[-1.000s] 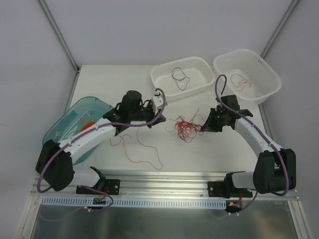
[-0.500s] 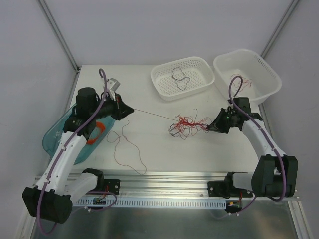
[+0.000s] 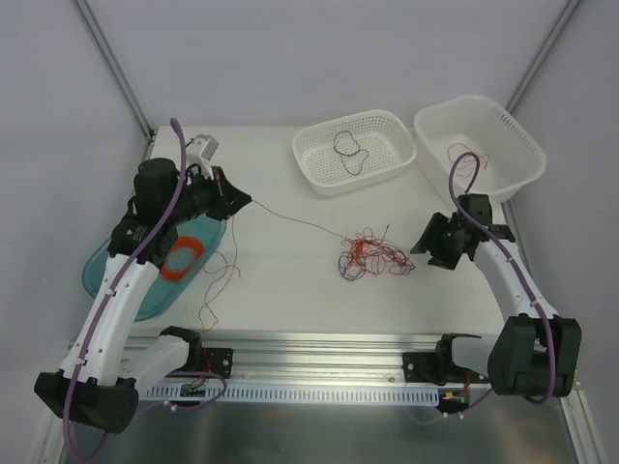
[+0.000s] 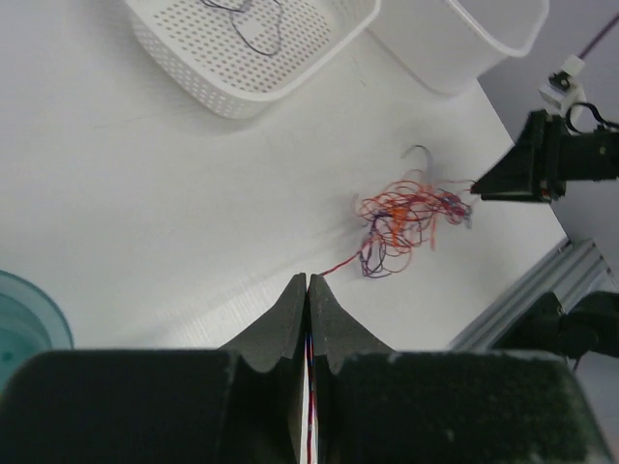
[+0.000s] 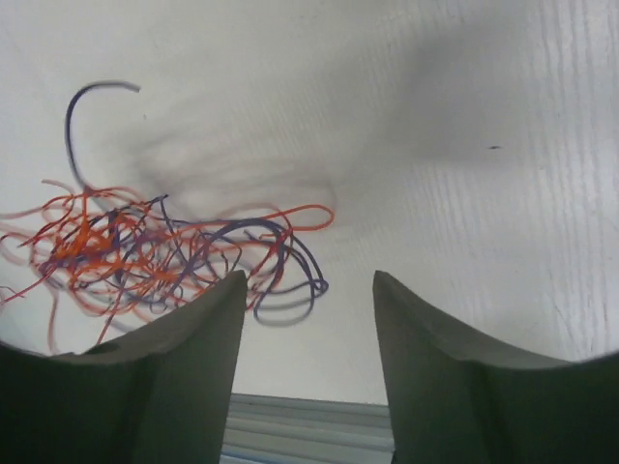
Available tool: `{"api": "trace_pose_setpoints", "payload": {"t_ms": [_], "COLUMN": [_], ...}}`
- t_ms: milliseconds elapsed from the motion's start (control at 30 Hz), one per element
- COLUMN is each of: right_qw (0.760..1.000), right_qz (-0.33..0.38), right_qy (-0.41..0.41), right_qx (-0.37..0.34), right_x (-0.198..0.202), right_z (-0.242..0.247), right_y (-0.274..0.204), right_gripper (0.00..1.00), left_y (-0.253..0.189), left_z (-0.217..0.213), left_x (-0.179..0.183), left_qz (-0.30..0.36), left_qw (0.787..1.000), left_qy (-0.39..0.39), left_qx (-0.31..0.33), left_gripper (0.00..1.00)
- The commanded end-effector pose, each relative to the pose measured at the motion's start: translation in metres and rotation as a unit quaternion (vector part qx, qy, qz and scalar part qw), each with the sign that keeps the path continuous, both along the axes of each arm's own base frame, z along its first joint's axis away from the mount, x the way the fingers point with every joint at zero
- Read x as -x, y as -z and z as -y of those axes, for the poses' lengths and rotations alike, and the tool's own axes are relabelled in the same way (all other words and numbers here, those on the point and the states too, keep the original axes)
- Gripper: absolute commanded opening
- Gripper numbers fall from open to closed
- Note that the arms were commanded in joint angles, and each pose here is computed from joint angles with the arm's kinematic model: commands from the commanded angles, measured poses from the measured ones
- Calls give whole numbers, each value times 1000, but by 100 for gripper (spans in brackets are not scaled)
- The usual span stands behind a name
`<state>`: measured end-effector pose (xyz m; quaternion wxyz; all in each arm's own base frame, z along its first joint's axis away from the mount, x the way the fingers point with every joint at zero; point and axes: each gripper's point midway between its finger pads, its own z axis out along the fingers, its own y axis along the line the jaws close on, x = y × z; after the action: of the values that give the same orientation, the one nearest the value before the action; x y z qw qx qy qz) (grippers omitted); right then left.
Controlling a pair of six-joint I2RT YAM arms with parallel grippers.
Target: Untangle the cables
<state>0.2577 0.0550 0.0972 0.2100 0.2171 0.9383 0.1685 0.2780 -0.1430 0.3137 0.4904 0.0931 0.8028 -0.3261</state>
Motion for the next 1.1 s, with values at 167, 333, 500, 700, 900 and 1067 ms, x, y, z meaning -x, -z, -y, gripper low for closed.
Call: {"api": "trace_pose_setpoints", "payload": {"t_ms": [167, 333, 500, 700, 900, 1067], "right_qw": [982, 963, 940, 929, 922, 921], "right_qz": [105, 124, 117, 86, 45, 23], "right_qy": [-128, -227, -307, -343, -377, -383], "right_qx": [87, 73, 96, 108, 80, 64], "right_x": [-19, -31, -47, -76, -80, -72], "right_z": [-33, -82, -117, -136, -157, -160], "right_y": [-71, -81, -66, -31, 4, 23], "right_gripper": [78, 79, 79, 79, 79, 59], "left_y": [31, 44, 46, 50, 55, 55], "left_z": [45, 45, 43, 41, 36, 30], "left_x": [19, 24, 31, 37, 39, 38], "left_qz": [1, -1, 5, 9, 11, 16], "left_qw": [997, 996, 996, 995, 996, 997], "left_qy": [76, 86, 91, 92, 79, 63], "left_qx": [-11, -21, -20, -24, -29, -33], "left_gripper": [0, 0, 0, 0, 0, 0]}}
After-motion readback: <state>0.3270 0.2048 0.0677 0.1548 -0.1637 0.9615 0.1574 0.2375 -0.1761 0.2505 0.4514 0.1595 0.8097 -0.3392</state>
